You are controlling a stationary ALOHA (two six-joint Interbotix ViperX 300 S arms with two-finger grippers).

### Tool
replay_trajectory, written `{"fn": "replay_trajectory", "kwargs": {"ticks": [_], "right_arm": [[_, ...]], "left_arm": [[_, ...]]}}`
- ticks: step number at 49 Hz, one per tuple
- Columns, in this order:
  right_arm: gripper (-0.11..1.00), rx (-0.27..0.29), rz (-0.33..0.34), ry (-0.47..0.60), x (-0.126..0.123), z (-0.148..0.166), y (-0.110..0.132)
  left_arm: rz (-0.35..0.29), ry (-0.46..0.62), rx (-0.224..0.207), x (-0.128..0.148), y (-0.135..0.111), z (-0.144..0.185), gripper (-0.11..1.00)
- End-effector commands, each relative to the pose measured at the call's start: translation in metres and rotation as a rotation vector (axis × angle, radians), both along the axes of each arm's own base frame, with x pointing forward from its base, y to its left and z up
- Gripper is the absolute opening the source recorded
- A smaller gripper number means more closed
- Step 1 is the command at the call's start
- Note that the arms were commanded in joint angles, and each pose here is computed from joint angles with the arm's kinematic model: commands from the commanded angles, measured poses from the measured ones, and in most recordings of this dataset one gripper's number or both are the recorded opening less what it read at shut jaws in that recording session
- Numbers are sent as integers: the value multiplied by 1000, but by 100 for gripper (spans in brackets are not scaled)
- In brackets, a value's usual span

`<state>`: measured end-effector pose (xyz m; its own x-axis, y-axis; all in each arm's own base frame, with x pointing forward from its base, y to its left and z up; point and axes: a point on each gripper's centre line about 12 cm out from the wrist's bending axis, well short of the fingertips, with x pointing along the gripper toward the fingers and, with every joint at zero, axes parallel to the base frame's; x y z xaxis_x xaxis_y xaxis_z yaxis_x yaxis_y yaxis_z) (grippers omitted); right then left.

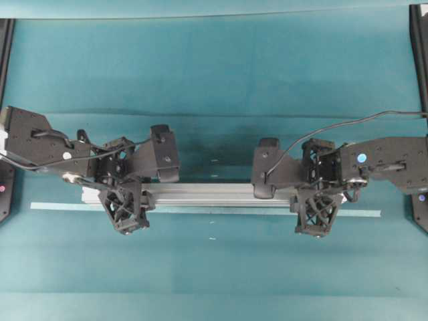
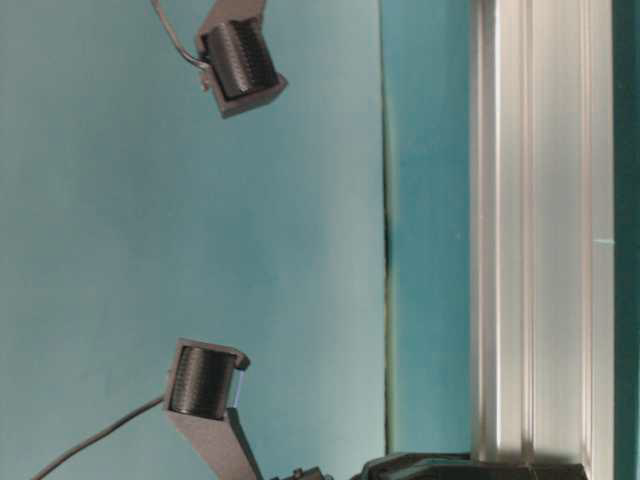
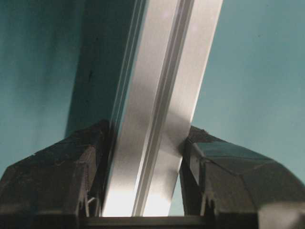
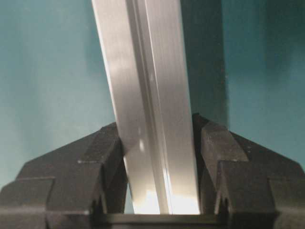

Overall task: Lift the metal rail with both hands.
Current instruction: 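Lower the rail with both grippers onto the table near the blue strip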

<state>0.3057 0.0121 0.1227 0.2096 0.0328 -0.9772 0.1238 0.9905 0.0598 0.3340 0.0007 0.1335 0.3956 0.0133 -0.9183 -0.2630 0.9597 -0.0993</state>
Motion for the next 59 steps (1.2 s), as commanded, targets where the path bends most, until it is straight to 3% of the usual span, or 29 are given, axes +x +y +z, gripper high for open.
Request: {"fn": "replay_trajectory", "kwargs": {"ticks": [1,59], "right_arm": [[38,14,-15,-14,3,1,4],[38,13,-32,-34,10,-14,2]], "left_arm": [[72,-13,-24,1,7,4,35],[80,-68,-22,9,14,-5,35]]}}
